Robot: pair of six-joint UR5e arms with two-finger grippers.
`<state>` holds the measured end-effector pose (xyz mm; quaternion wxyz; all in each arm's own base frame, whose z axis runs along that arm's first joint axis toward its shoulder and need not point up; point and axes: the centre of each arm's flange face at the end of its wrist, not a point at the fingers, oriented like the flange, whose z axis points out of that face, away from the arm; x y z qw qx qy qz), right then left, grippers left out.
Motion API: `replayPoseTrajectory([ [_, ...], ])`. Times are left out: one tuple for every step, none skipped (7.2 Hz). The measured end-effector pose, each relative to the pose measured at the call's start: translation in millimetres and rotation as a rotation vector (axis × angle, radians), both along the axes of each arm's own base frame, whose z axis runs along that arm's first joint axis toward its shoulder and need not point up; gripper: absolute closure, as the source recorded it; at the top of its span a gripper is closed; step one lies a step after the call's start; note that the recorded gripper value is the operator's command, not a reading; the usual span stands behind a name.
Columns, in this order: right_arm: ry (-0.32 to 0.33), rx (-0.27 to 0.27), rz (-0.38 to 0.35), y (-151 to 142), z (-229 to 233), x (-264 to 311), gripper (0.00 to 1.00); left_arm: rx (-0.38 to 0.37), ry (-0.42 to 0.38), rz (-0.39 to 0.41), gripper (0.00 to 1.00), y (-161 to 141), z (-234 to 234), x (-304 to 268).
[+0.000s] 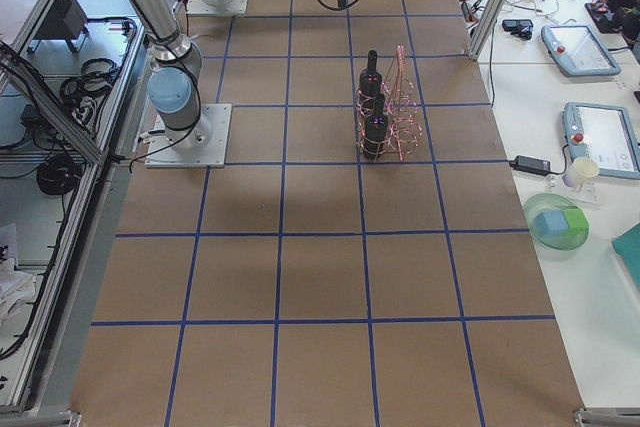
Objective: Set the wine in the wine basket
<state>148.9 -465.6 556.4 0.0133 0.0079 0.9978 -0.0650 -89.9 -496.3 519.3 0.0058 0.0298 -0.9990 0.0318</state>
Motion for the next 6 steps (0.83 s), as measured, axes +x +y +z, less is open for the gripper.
replayPoseTrajectory([
  [0.0,0.0,0.0,0.1,-0.1,0.2,0.0,0.0,0.0,0.0,0.0,0.2,0.0,0.0],
  [0.0,0.0,0.001,0.1,-0.1,0.3,0.0,0.0,0.0,0.002,0.0,0.2,-0.2,-0.2],
  [0.0,0.0,0.0,0.0,-0.1,0.2,0.0,0.001,0.001,0.007,0.0,-0.1,-0.8,-0.4],
  [0.0,0.0,0.0,0.0,-0.1,0.1,0.0,0.001,0.001,0.01,0.0,-0.2,-0.9,-0.4],
  [0.0,0.0,0.0,-0.3,-0.3,-0.1,0.0,0.0,0.0,0.01,0.0,0.3,-0.2,-0.4],
  [0.0,0.0,-0.001,-0.4,-0.3,-0.2,0.0,-0.004,-0.001,0.011,0.0,1.7,1.7,-0.5],
])
